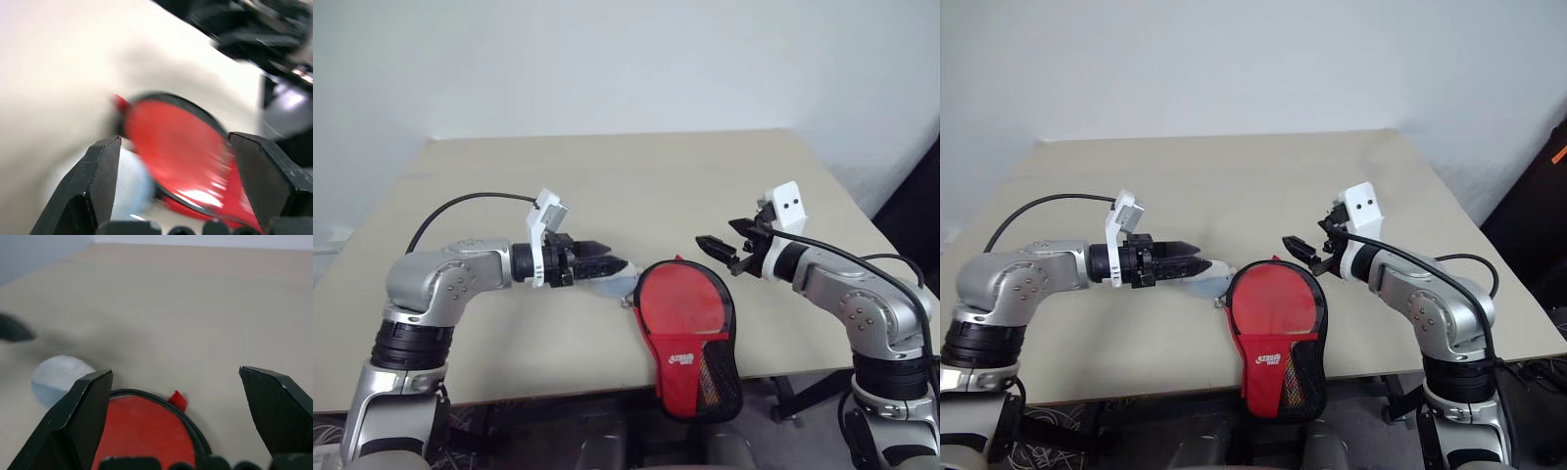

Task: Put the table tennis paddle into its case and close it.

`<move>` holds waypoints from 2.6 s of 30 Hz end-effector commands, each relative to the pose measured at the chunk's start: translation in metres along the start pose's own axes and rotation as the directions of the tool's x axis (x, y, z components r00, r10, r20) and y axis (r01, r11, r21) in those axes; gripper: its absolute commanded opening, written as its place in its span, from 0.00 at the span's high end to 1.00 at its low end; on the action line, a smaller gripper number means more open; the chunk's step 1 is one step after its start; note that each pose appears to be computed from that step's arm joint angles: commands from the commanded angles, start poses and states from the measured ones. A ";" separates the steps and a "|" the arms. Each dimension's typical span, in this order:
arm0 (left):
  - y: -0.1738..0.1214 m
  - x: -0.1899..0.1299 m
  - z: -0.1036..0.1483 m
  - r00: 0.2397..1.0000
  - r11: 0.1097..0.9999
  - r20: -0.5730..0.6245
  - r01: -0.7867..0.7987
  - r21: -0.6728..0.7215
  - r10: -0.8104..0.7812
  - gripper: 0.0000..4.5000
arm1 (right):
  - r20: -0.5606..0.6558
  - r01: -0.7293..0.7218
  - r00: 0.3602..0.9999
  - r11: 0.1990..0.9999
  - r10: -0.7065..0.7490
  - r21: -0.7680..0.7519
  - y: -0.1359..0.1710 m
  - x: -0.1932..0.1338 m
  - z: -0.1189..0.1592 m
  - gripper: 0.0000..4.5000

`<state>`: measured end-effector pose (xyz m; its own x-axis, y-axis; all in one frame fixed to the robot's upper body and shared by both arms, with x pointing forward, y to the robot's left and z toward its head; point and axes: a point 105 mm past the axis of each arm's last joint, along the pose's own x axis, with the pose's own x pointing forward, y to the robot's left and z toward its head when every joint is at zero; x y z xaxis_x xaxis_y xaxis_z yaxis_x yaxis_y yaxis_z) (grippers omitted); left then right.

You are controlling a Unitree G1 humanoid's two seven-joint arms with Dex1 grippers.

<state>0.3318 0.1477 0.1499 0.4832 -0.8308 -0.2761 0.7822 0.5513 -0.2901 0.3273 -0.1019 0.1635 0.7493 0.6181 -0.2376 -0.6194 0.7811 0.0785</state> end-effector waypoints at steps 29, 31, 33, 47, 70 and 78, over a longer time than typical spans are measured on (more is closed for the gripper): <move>0.004 0.039 -0.090 1.000 0.975 0.015 -0.023 -0.221 0.027 0.17 | -0.271 0.031 0.962 0.999 -0.039 -0.032 0.012 0.039 -0.087 0.86; 0.000 0.038 -0.092 1.000 0.976 0.003 -0.009 -0.219 0.010 0.17 | -0.279 0.029 0.960 0.999 -0.036 -0.030 0.013 0.038 -0.090 0.86; -0.001 0.038 -0.094 1.000 0.976 -0.005 -0.007 -0.219 0.007 0.17 | -0.284 0.027 0.958 0.999 -0.035 -0.031 0.013 0.039 -0.092 0.86; -0.002 0.037 -0.098 1.000 0.967 -0.010 -0.005 -0.255 0.002 0.65 | -0.290 0.034 0.956 0.999 -0.042 -0.032 0.012 0.039 -0.095 0.86; 0.071 0.041 -0.033 0.948 0.940 0.161 -0.230 -0.253 0.275 0.90 | -0.316 -0.016 0.949 0.997 -0.008 -0.073 0.018 0.038 -0.099 0.86; 0.066 0.056 -0.031 0.955 0.947 0.165 -0.200 -0.251 0.245 0.90 | -0.317 -0.014 0.948 0.996 -0.014 -0.085 0.017 0.038 -0.098 0.86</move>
<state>0.3862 0.1367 0.0627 0.6827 -0.6881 -0.2460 0.5192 0.6937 -0.4993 0.3225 -0.0725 0.0606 0.6453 0.5551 -0.5248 -0.6449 0.7641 0.0155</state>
